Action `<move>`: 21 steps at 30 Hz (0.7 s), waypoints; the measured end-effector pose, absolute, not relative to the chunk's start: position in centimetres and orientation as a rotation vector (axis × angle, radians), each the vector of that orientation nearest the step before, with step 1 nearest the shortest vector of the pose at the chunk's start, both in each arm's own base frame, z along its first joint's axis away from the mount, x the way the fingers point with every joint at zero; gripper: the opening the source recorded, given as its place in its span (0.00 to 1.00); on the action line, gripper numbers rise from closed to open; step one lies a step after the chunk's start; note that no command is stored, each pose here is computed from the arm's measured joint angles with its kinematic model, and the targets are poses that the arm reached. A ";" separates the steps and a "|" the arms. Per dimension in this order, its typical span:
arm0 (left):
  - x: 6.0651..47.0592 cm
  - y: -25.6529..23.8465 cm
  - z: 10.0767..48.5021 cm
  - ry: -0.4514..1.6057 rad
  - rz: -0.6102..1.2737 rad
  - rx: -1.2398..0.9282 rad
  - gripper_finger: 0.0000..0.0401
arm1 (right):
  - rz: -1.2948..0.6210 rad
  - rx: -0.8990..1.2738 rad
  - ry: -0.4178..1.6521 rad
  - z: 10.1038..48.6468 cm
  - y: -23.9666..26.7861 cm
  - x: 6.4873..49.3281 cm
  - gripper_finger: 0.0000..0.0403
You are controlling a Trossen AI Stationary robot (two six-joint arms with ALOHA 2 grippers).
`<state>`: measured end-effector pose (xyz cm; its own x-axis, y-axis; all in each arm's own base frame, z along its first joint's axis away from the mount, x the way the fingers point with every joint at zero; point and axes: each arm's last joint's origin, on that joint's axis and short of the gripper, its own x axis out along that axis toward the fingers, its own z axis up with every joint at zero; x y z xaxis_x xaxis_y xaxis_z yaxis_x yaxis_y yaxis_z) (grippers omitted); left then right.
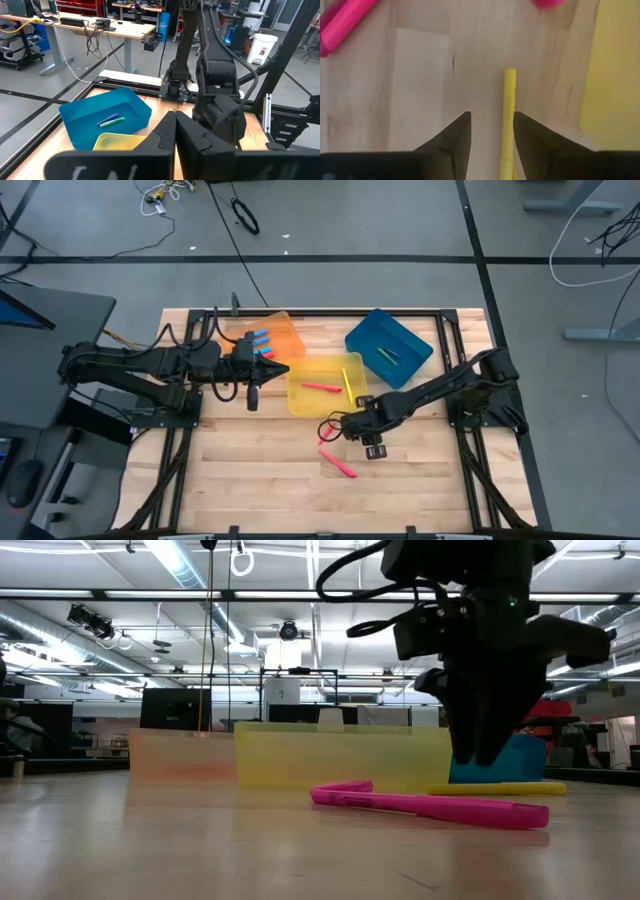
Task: Pick & Place Markers
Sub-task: Put the yellow marker pen into the yellow bin
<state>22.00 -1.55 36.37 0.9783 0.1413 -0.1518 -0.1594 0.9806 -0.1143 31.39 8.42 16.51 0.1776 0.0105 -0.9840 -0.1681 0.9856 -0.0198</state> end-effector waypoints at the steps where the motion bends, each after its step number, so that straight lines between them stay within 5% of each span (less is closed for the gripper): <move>1: 22.0 -1.6 36.4 0.144 0.152 -0.127 0.03 | 0.129 -0.136 1.384 16.3 8.5 31.5 0.36; 14: 22.0 -1.6 36.4 0.143 0.153 -0.140 0.03 | 0.096 -0.114 1.349 14.6 7.8 33.0 0.36; 21: 22.0 -1.6 36.4 0.143 0.153 -0.141 0.03 | 0.093 -0.106 1.338 14.5 7.4 33.2 0.27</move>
